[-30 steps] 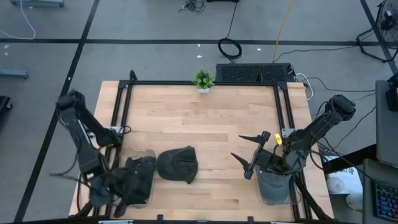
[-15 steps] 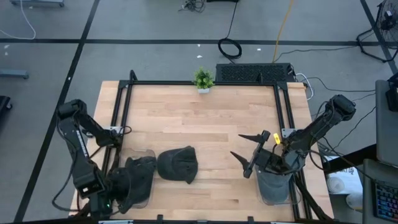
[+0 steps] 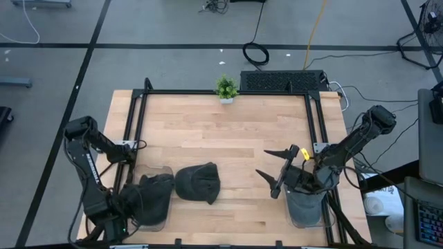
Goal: Pick & Place hat
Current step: Put the right black cap into the left transparent bin, then adjust the left transparent bin
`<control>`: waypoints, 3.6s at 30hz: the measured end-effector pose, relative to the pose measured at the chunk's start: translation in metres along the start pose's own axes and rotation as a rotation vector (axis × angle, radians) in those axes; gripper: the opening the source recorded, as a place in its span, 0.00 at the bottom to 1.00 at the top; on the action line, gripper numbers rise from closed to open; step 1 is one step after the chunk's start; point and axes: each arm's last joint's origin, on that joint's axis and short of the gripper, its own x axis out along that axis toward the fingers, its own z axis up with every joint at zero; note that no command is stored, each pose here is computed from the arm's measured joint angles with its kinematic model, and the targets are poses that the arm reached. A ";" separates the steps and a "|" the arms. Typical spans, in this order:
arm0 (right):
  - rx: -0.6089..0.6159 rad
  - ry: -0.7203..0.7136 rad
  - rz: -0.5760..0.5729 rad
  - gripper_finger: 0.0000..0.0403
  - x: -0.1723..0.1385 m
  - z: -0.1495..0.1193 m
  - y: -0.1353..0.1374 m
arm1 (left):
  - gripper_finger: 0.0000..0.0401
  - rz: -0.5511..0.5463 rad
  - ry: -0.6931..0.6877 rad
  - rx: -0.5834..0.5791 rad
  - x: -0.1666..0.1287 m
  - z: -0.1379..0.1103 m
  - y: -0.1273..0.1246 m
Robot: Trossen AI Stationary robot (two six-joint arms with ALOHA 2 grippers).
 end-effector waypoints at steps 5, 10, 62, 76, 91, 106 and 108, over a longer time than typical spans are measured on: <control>0.007 -0.004 0.006 0.79 0.000 0.000 0.000 | 0.00 0.134 -0.096 -0.010 -0.001 0.012 0.010; 0.020 -0.002 0.007 0.79 0.000 0.000 0.000 | 0.00 0.129 -0.187 0.040 -0.001 0.022 0.009; 0.042 0.003 0.006 0.79 0.000 -0.001 0.001 | 0.00 -0.170 -0.044 -0.034 0.028 0.045 -0.041; 0.042 0.003 0.006 0.79 0.000 -0.001 0.001 | 0.00 -0.210 -0.267 0.001 -0.020 0.065 -0.027; 0.035 0.005 0.008 0.79 0.000 -0.001 0.001 | 0.00 0.023 -0.325 -0.075 0.004 0.126 -0.016; 0.035 0.005 0.008 0.79 0.000 -0.001 0.001 | 0.00 0.041 -0.396 -0.264 0.031 0.163 -0.012; 0.035 0.005 0.008 0.79 0.000 -0.001 0.001 | 0.00 0.049 -0.418 -0.282 0.031 0.168 -0.011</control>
